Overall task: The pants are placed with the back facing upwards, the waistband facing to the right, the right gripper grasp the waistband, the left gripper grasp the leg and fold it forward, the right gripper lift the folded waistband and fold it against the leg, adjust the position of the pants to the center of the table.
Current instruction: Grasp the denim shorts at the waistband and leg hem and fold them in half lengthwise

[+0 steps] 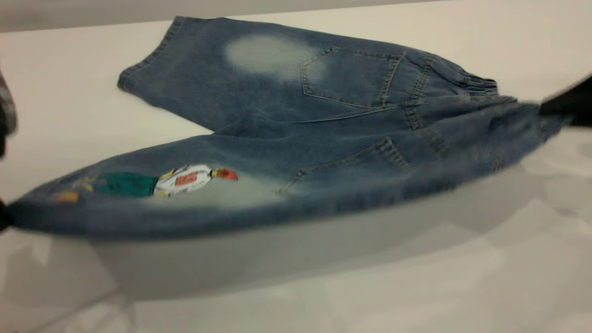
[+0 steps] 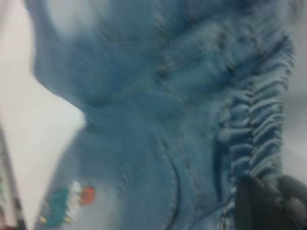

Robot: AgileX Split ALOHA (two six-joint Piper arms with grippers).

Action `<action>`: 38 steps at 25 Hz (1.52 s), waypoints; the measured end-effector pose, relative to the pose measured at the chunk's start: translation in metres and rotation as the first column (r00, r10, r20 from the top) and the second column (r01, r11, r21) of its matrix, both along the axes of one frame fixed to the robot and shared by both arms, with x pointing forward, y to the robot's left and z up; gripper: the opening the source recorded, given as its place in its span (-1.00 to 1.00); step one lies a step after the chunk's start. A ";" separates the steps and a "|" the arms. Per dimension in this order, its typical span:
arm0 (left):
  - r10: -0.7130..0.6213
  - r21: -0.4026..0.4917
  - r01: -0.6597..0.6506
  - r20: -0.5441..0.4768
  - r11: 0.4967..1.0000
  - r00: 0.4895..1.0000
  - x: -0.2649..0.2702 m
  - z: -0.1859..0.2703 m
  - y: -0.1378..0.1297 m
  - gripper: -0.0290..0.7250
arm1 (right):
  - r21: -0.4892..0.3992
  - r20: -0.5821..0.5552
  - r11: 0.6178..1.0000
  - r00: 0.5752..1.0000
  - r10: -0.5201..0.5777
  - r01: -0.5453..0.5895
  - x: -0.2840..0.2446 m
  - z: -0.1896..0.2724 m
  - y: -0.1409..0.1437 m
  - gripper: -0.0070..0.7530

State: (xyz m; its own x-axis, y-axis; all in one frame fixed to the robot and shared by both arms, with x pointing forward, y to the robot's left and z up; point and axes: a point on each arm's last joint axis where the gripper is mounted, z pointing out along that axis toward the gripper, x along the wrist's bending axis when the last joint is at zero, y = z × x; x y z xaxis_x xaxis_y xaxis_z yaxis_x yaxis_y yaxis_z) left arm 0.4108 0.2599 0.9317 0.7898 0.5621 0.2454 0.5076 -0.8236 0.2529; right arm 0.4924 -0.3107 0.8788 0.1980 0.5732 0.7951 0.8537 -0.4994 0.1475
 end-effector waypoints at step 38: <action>0.029 -0.125 0.034 0.468 0.992 0.883 0.210 0.015 -0.053 -0.72 | 0.030 0.141 0.988 0.978 -0.151 0.148 0.092 0.008 -0.032 -0.88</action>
State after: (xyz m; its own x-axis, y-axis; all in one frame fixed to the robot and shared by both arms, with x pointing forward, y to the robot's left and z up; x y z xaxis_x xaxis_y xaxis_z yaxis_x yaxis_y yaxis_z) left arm 0.6211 0.2073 0.9468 0.6021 0.6110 0.5140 0.3022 -0.7703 0.5616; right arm 0.5848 -0.3425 0.8867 0.1638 0.5299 0.8321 0.7399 -0.6239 0.2516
